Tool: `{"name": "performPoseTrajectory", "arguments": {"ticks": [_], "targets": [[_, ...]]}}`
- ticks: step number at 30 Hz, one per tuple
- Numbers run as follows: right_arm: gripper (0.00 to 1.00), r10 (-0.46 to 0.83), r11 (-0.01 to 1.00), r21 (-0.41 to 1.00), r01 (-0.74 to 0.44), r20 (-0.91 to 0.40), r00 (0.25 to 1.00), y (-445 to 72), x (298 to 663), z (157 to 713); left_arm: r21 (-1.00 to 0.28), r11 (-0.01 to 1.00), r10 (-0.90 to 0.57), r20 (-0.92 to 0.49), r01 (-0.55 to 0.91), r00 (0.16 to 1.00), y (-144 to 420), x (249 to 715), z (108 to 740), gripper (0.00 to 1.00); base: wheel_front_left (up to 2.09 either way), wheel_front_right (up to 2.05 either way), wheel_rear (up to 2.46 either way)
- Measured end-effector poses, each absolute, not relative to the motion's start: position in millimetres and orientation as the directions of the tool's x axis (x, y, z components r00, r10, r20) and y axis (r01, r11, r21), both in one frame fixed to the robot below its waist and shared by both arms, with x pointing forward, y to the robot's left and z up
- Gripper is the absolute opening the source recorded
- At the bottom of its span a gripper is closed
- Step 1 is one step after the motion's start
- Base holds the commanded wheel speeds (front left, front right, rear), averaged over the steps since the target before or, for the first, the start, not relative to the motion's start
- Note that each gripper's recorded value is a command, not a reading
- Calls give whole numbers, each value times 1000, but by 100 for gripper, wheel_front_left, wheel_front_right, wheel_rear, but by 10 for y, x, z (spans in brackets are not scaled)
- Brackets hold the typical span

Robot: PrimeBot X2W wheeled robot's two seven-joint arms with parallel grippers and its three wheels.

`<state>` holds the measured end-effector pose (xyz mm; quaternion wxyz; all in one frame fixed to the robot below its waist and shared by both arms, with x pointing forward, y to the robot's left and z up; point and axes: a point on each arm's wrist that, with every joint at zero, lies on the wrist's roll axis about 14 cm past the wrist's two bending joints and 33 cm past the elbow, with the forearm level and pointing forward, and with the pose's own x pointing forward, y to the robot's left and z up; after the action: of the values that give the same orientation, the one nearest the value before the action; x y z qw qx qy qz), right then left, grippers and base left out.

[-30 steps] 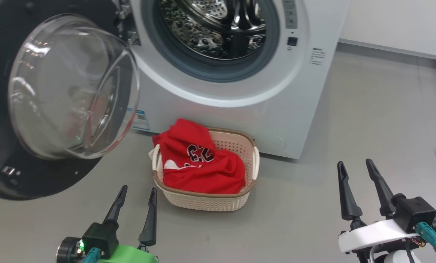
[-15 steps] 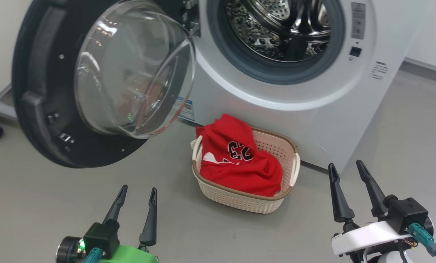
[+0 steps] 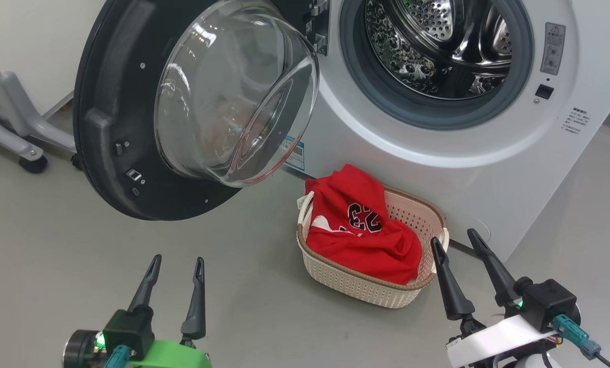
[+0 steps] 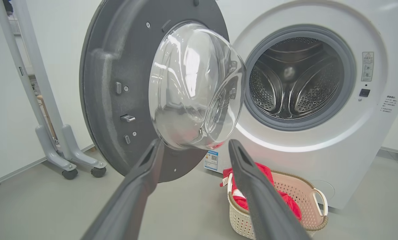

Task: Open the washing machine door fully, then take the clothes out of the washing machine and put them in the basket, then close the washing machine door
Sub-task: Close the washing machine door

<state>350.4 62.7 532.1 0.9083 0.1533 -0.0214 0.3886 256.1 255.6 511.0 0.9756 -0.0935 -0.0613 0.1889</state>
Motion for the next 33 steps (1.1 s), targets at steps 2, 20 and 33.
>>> {"name": "performPoseTrajectory", "arguments": {"ticks": [2,20,33], "targets": [[100,701,649,263,-714,155,696,634,3500,5312,-206,910,382,87,-359,920,2559,2560,5121,100,0,0,0],[100,712,642,265,-720,143,688,664,3498,5268,-208,904,398,99,-373,912,2597,2545,5162,100,0,0,0],[100,709,646,263,-717,143,691,652,3502,5268,-210,904,398,96,-372,912,2582,2527,5149,100,0,0,0]]}}
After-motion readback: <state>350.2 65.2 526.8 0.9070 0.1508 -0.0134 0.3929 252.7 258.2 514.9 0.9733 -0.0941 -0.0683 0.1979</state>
